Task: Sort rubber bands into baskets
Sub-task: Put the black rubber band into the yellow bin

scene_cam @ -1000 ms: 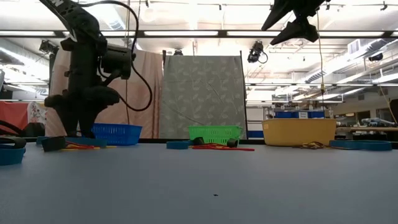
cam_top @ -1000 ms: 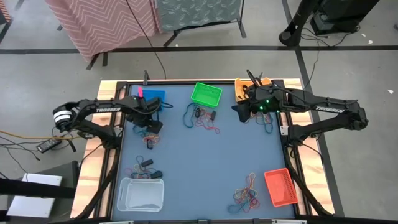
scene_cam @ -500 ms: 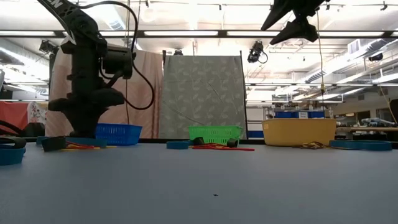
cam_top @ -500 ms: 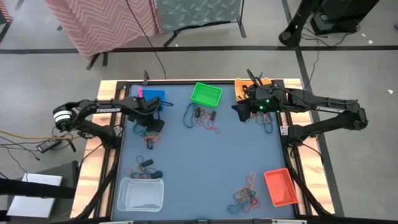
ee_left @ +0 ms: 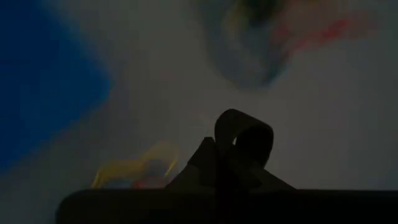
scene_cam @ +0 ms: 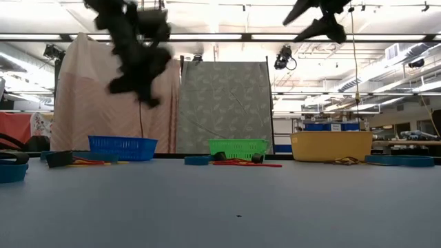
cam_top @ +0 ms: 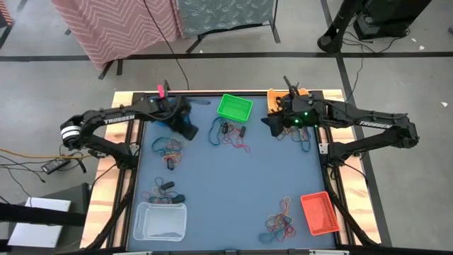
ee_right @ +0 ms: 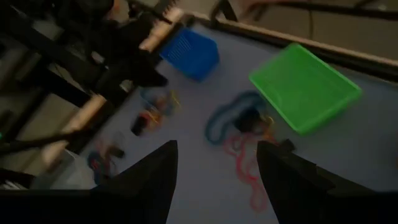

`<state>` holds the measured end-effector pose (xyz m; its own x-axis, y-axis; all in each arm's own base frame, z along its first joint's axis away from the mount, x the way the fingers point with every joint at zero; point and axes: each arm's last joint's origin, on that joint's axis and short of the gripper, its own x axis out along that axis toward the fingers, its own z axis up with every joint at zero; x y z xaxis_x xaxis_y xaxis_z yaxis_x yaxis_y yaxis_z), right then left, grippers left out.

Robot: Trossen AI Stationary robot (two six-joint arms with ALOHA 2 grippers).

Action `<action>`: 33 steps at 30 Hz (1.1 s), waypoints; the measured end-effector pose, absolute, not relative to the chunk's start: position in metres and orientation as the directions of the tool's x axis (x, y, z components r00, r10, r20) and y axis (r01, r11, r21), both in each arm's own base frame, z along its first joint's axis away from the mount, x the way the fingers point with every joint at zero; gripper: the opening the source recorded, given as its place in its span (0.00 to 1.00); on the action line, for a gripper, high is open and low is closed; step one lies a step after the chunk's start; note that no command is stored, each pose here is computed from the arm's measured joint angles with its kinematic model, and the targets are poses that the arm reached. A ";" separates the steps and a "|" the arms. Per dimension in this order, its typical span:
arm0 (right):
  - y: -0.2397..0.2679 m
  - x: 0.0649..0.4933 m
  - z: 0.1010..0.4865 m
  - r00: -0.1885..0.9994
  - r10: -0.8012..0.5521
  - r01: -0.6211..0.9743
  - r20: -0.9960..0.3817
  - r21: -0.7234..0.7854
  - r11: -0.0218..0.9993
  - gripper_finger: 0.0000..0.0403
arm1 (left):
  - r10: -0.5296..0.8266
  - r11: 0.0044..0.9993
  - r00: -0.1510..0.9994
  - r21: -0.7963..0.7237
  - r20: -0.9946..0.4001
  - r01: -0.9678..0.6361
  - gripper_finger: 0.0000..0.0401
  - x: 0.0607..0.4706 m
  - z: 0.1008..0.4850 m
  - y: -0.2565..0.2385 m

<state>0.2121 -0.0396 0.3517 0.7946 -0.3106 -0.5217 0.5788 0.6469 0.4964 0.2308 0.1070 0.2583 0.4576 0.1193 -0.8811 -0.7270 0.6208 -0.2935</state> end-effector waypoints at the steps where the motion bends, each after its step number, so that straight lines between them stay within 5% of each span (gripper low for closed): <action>1: -0.040 0.213 0.354 0.807 -0.313 0.566 -0.500 0.508 0.649 0.57 | 0.140 0.647 0.502 -0.304 -0.853 -0.699 0.01 0.239 0.269 0.110; 6: -0.041 0.220 0.368 0.877 -0.325 0.476 -0.353 0.561 0.677 0.57 | 0.212 0.729 0.603 -0.286 -0.769 -0.622 0.01 0.288 0.291 0.136; 12: -0.043 0.225 0.396 0.926 -0.371 0.344 -0.073 0.570 0.746 0.57 | 0.151 0.804 0.634 -0.279 -0.758 -0.525 0.00 0.368 0.272 0.173; 19: -0.043 0.223 0.424 0.894 -0.392 0.229 0.216 0.530 0.816 0.57 | 0.136 0.840 0.799 -0.358 -0.586 -0.406 0.00 0.456 0.255 0.213; 27: -0.044 0.221 0.427 0.868 -0.431 0.247 0.246 0.540 0.805 0.57 | 0.178 0.825 0.929 -0.465 -0.326 -0.321 0.02 0.522 0.234 0.236; 33: -0.044 0.222 0.427 0.868 -0.433 0.245 0.245 0.548 0.800 0.57 | 0.205 0.808 0.936 -0.490 -0.288 -0.328 0.10 0.547 0.198 0.229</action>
